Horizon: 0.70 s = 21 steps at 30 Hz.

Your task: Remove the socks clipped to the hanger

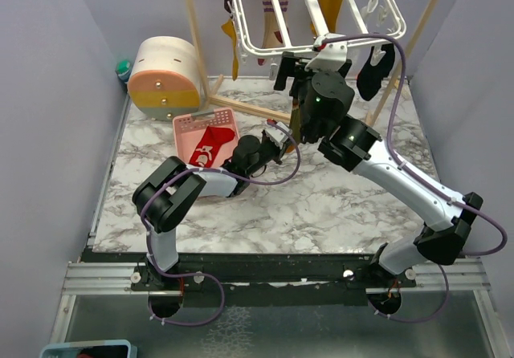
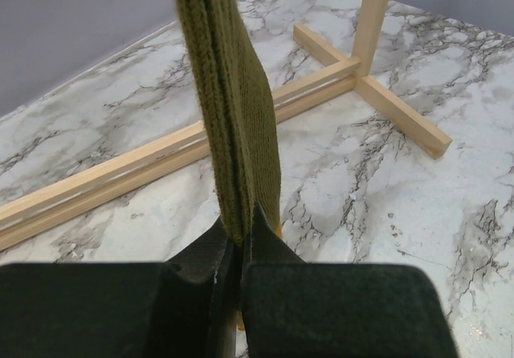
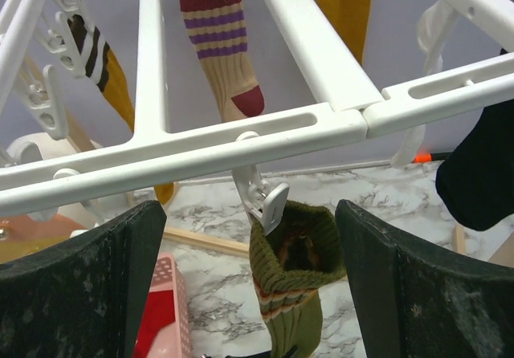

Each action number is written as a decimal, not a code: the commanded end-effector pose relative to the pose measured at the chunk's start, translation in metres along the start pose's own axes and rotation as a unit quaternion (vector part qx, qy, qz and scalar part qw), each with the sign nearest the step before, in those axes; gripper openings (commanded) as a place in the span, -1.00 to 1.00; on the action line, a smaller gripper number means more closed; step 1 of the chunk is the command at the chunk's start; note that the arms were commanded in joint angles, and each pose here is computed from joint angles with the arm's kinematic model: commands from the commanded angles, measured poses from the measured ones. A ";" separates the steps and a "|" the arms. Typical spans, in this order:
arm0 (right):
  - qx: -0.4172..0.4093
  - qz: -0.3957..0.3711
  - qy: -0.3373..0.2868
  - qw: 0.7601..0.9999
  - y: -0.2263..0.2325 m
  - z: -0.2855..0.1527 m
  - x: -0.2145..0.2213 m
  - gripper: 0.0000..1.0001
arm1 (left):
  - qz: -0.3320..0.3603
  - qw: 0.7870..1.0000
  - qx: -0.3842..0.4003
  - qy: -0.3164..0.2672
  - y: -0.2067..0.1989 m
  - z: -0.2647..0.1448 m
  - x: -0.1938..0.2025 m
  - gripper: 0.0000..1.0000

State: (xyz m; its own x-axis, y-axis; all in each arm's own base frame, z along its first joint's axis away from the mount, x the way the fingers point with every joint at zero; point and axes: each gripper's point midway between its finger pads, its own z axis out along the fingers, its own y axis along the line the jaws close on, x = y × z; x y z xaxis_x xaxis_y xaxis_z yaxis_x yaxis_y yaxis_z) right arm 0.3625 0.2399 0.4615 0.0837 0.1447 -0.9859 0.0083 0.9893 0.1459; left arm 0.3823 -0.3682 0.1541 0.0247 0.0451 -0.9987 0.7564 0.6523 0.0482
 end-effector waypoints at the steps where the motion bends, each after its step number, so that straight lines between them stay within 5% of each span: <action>1: 0.043 -0.014 0.013 0.999 -0.006 0.002 0.003 0.85 | 0.005 1.000 0.012 0.004 -0.005 0.002 0.003 -1.00; 14: 0.111 -0.043 0.015 0.993 -0.008 0.016 0.013 0.65 | 0.006 1.000 0.027 0.002 -0.010 0.002 0.002 -1.00; 21: 0.114 -0.035 0.010 0.993 -0.006 0.017 0.013 0.33 | 0.009 1.000 0.029 0.002 -0.011 0.001 0.001 -1.00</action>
State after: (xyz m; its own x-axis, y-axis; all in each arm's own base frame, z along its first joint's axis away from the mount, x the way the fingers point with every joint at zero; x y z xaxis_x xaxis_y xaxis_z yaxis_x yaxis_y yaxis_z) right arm 0.3838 0.2409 0.4406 0.0345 0.0573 -0.9978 0.1992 0.9779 0.0631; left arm 0.3794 -0.3707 0.1540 0.0296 0.0480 -0.9984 0.7713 0.6342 0.0534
